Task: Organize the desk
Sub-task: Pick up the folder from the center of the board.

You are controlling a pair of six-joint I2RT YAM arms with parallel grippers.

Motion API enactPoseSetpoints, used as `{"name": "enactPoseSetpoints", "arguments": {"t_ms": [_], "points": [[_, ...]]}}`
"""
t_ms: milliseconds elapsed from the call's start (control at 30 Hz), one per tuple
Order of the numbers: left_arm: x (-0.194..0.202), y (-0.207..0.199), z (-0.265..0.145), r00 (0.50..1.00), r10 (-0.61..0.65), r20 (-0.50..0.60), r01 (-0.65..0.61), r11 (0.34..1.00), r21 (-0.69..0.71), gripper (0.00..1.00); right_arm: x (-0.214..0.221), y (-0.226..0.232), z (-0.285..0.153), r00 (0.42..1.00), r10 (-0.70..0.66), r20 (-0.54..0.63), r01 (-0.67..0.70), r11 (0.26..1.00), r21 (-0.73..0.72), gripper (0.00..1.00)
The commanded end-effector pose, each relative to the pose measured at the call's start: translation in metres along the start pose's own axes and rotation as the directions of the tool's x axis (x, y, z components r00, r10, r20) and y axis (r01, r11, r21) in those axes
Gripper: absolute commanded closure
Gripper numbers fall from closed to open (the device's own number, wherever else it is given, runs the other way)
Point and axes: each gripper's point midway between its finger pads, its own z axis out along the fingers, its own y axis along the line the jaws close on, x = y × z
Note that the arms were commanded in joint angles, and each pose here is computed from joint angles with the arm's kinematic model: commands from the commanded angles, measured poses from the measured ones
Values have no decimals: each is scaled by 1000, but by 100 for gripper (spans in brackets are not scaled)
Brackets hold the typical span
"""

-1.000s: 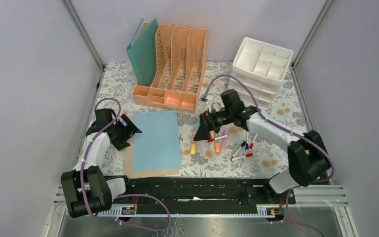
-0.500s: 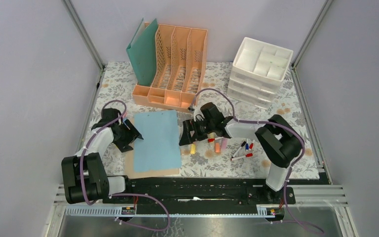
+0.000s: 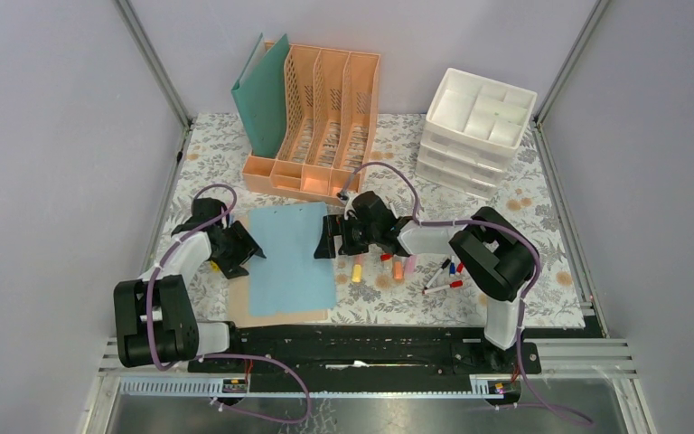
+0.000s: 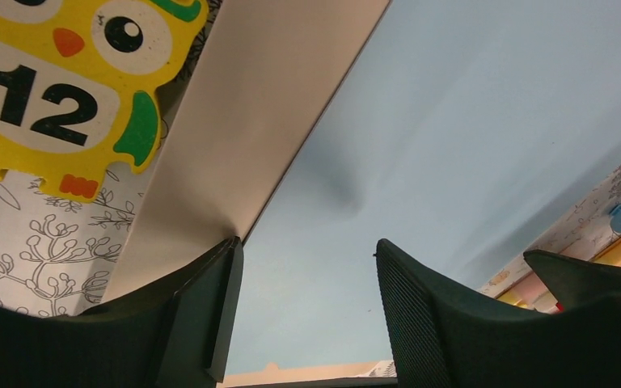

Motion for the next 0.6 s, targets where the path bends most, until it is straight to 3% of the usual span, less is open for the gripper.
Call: {"name": "enactPoseSetpoints", "arguments": {"t_ms": [0,300,400,567], "points": [[7,3,8,1000,-8,-30,8,1000,-13,36,-7,-7,-1,998,41,40,-44,997,63,1],[21,-7,12,997,-13,-76,16,999,38,46,15,-6,11,983,178,-38,-178,984,13,4],[26,-10,14,995,-20,-95,25,998,59,48,19,-4,11,975,216,-46,-216,976,-7,11],[33,-13,15,993,-15,-115,23,997,72,49,-2,39,-6,968,249,-41,-251,932,-261,19]]}}
